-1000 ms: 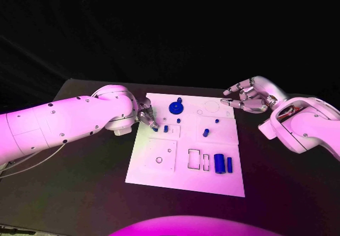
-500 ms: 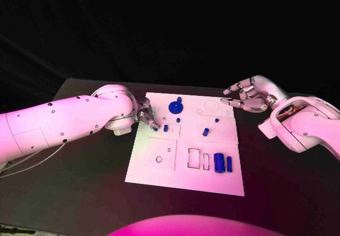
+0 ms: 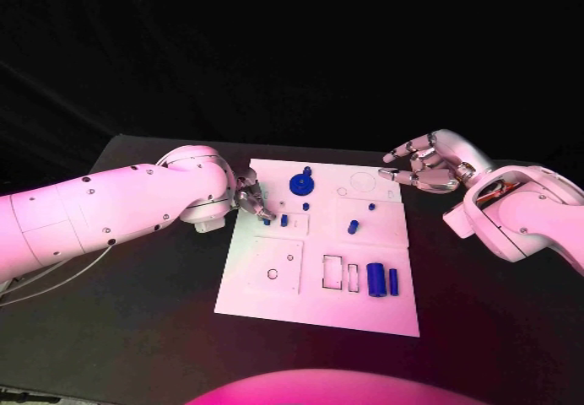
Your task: Assemble the parts on the task board
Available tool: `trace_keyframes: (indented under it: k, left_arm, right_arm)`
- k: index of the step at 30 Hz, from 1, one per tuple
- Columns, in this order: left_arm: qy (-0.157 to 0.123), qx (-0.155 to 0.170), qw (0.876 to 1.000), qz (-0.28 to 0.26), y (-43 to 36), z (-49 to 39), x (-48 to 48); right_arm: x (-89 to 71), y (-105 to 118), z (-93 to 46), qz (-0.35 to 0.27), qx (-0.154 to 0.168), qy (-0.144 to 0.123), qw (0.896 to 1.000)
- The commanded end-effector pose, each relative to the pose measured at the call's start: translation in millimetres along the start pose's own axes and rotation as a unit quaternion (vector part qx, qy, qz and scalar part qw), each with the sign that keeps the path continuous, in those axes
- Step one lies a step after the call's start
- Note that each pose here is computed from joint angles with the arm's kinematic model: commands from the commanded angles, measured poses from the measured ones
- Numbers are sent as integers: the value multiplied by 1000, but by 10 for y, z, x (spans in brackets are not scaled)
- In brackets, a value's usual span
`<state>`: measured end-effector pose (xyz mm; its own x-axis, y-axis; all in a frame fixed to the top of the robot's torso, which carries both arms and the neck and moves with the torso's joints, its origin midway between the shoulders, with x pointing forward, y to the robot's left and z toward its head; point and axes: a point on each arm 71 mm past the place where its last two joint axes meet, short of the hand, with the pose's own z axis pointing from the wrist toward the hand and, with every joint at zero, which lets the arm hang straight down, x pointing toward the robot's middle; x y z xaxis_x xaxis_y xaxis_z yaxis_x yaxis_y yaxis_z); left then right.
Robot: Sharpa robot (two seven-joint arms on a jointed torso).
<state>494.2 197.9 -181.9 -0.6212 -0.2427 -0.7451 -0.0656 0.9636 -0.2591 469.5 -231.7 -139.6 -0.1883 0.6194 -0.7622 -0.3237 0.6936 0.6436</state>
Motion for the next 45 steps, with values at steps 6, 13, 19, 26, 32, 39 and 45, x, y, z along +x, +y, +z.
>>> trace_keyframes:
  k: [6, 13, 19, 26, 32, 39, 45]
  left_arm:
    - [-5, -3, 1000, -9, 0, 4, -4]
    - [-16, 0, 1000, -23, 3, -2, -20]
    - [-22, 2, 999, -34, 8, -6, -33]
    - [-29, 9, 998, -51, 6, -9, -50]
    - [-45, 26, 995, -82, 3, -29, -89]
    - [-76, 90, 982, -146, -67, -77, -144]
    - [-133, 199, 956, -171, -255, -176, -206]
  right_arm:
    - [3, 4, -2, -1, -5, 1, 1000]
    - [3, 2, -3, -1, -5, 1, 1000]
    - [3, 0, -3, -1, -4, 1, 1000]
    - [4, -4, -4, -1, -4, 1, 1000]
    - [3, -9, -6, 0, -3, 1, 1000]
    - [0, -15, -6, 0, -3, 0, 1000]
    - [-4, -20, -6, 0, -3, -2, 1000]
